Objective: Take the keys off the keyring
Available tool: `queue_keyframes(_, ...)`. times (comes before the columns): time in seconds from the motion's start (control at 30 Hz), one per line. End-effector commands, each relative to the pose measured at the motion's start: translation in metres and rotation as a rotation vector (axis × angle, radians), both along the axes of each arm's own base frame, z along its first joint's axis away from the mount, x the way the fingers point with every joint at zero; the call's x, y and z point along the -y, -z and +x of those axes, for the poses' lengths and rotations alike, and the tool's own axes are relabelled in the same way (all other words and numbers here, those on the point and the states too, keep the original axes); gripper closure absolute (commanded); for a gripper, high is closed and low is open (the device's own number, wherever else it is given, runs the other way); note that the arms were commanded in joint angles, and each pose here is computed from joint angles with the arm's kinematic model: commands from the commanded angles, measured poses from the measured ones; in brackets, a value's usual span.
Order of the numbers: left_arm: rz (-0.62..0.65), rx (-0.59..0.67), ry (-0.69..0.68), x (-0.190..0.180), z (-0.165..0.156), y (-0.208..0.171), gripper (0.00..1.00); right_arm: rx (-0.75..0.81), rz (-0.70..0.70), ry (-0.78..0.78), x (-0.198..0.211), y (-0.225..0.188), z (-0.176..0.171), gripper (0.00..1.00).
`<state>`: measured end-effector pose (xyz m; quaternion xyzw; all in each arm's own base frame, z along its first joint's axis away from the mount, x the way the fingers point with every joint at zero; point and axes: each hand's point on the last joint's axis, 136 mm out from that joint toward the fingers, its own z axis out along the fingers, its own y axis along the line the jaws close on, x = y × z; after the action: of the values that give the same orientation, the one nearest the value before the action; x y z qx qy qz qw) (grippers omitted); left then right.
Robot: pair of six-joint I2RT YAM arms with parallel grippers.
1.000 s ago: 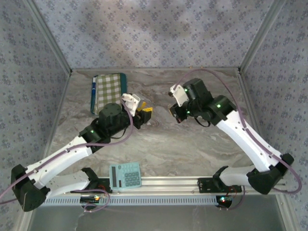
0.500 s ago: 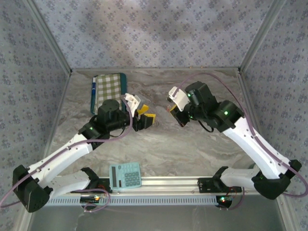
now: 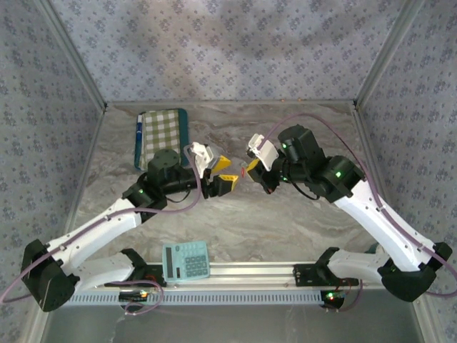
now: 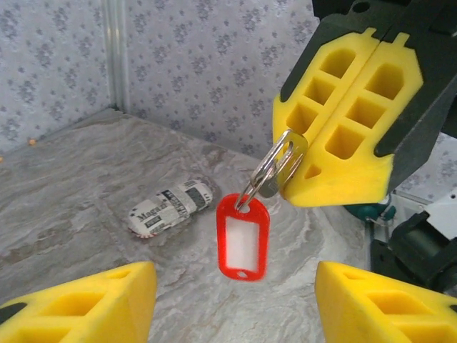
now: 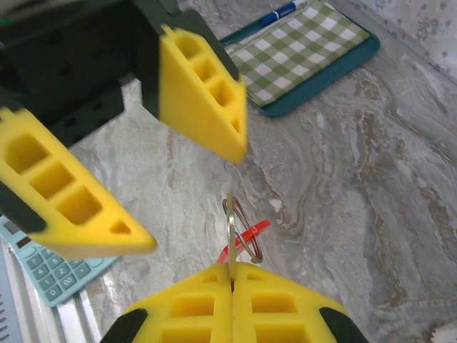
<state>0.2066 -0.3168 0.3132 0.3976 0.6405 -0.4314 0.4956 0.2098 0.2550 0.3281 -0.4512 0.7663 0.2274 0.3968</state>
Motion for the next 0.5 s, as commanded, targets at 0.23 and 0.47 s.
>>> queue_keyframes(0.23,-0.036,0.152,0.157,0.021,-0.021,-0.034,0.33,-0.008,0.065,-0.090,-0.009,-0.010,-0.017,1.00)
queue_keyframes(0.47,-0.017,0.162,0.190,0.023,-0.029,-0.032,0.55,-0.013,0.072,-0.081,-0.008,-0.008,-0.018,1.00)
